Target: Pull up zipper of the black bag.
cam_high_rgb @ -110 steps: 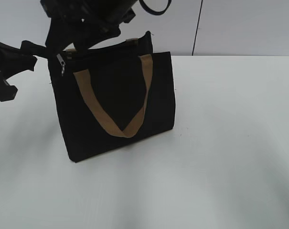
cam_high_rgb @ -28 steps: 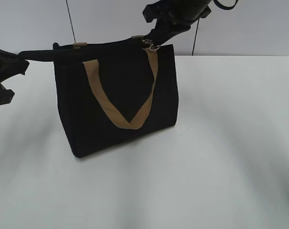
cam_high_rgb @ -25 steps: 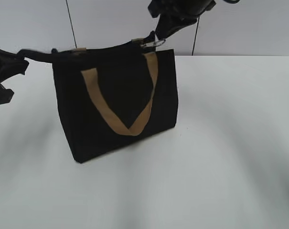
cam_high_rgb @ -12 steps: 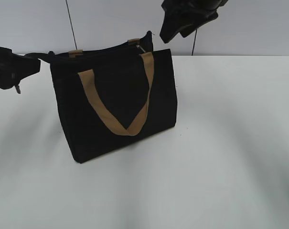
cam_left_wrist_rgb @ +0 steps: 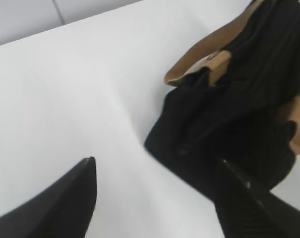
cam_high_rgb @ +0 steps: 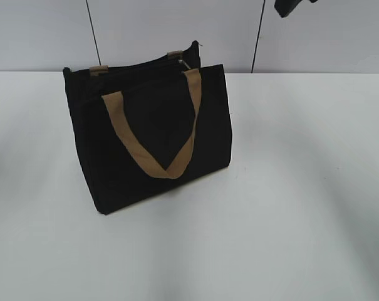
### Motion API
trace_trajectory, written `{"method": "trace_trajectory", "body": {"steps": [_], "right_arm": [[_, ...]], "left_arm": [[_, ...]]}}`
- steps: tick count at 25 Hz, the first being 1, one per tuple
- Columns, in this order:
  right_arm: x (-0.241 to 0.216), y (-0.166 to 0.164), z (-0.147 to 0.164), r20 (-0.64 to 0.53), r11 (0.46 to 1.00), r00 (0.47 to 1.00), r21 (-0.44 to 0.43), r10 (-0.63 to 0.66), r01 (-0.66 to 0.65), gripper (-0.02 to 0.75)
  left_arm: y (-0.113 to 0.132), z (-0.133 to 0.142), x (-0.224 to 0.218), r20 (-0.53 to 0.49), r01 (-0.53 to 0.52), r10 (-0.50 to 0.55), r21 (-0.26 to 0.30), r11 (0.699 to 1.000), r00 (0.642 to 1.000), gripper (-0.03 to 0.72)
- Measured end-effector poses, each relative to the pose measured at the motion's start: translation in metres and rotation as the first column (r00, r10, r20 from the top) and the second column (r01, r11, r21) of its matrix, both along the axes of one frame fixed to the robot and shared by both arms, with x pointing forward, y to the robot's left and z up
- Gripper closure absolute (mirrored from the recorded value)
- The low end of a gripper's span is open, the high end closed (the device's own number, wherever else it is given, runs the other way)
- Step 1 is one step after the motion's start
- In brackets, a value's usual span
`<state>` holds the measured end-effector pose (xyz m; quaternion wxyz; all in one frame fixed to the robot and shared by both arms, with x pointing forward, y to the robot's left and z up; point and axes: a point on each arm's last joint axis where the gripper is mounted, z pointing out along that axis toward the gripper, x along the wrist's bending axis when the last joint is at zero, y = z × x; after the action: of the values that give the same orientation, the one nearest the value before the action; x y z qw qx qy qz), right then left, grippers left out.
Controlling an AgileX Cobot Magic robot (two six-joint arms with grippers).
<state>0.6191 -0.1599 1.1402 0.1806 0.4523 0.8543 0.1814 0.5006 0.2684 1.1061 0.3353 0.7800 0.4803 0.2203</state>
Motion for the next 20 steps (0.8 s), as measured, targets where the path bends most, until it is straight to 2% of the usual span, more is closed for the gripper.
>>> {"method": "trace_trajectory", "body": {"steps": [1, 3, 6, 8, 10, 12, 14, 20], "right_arm": [[-0.003, -0.002, 0.005, 0.013, 1.000, 1.000, 0.003, -0.010, 0.010, 0.296], [-0.009, -0.008, 0.017, 0.037, 0.999, 0.998, 0.022, -0.042, 0.042, 0.296], [-0.022, -0.026, 0.025, 0.035, 0.993, 0.993, 0.046, -0.113, 0.112, 0.296], [-0.034, -0.042, 0.024, 0.018, 0.987, 0.987, 0.045, -0.157, 0.156, 0.296], [-0.052, -0.059, 0.023, 0.019, 0.980, 0.981, 0.047, -0.193, 0.192, 0.296], [-0.071, -0.072, 0.016, 0.018, 0.976, 0.976, 0.048, -0.215, 0.214, 0.296], [-0.095, -0.081, 0.013, 0.031, 0.972, 0.973, 0.059, -0.228, 0.226, 0.296], [-0.178, -0.096, -0.008, 0.082, 0.967, 0.970, 0.132, -0.230, 0.219, 0.296]], "left_arm": [[0.005, 0.010, 0.001, -0.005, -0.038, 0.039, 0.022, 0.999, 0.999, 0.144], [0.015, 0.024, 0.000, -0.043, -0.145, 0.146, 0.025, 0.989, 0.988, 0.145], [0.026, 0.037, -0.004, -0.091, -0.247, 0.254, 0.076, 0.966, 0.963, 0.146], [0.031, 0.036, -0.008, -0.130, -0.284, 0.299, 0.124, 0.951, 0.945, 0.146], [0.033, 0.035, -0.010, -0.156, -0.297, 0.319, 0.149, 0.943, 0.935, 0.151], [0.033, 0.035, -0.016, -0.170, -0.301, 0.324, 0.146, 0.942, 0.931, 0.154], [0.031, 0.032, -0.027, -0.184, -0.302, 0.320, 0.117, 0.946, 0.929, 0.155], [0.026, 0.012, -0.088, -0.169, -0.307, 0.312, 0.057, 0.950, 0.935, 0.158]]}}
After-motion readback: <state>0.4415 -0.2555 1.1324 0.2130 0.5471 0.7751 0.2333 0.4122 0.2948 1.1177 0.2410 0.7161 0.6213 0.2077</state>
